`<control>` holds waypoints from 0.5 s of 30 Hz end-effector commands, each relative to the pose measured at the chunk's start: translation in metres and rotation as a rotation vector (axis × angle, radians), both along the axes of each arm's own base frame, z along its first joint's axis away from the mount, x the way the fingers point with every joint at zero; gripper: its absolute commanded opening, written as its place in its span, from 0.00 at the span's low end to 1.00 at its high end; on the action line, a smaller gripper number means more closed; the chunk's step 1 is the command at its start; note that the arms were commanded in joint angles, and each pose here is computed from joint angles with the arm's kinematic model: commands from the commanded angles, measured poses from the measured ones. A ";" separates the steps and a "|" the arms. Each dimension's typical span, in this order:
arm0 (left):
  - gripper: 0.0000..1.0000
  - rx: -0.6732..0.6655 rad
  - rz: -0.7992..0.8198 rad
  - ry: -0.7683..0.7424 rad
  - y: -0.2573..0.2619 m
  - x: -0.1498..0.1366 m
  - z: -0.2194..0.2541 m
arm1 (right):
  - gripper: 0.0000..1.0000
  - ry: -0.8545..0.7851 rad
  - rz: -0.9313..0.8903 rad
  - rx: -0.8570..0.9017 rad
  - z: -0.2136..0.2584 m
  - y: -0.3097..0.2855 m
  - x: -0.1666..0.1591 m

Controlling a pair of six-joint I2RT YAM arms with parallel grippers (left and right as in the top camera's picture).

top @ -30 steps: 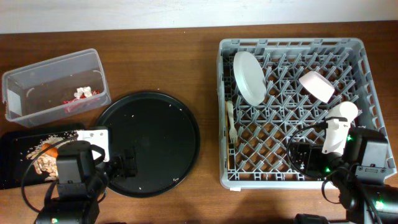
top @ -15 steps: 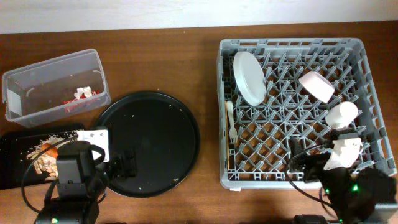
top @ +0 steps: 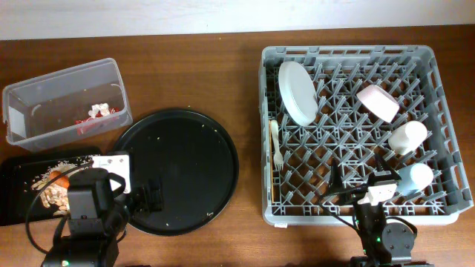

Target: Sort waste into correct bins and load items into the dishwasher rack

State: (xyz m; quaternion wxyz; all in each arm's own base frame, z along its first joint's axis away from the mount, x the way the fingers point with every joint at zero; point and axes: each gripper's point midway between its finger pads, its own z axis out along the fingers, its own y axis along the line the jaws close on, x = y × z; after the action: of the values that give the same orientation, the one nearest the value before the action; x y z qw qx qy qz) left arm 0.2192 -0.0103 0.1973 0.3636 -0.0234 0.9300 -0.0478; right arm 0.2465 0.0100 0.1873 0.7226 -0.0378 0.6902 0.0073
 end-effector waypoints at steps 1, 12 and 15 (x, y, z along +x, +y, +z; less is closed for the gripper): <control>0.99 0.009 -0.002 -0.003 0.001 -0.001 0.000 | 0.99 0.091 -0.127 -0.011 -0.024 -0.021 0.000; 0.99 0.009 -0.002 -0.003 0.001 -0.001 0.000 | 0.99 0.121 -0.103 -0.012 -0.031 -0.017 -0.001; 0.99 0.009 -0.002 -0.003 0.001 -0.001 0.000 | 0.99 0.121 -0.103 -0.012 -0.031 -0.017 -0.001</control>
State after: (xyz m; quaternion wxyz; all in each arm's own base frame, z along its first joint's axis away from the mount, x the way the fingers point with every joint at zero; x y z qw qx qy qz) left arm 0.2192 -0.0103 0.1972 0.3634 -0.0234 0.9301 -0.0478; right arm 0.2463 -0.0034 0.1577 0.6794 -0.0134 0.7332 -0.0241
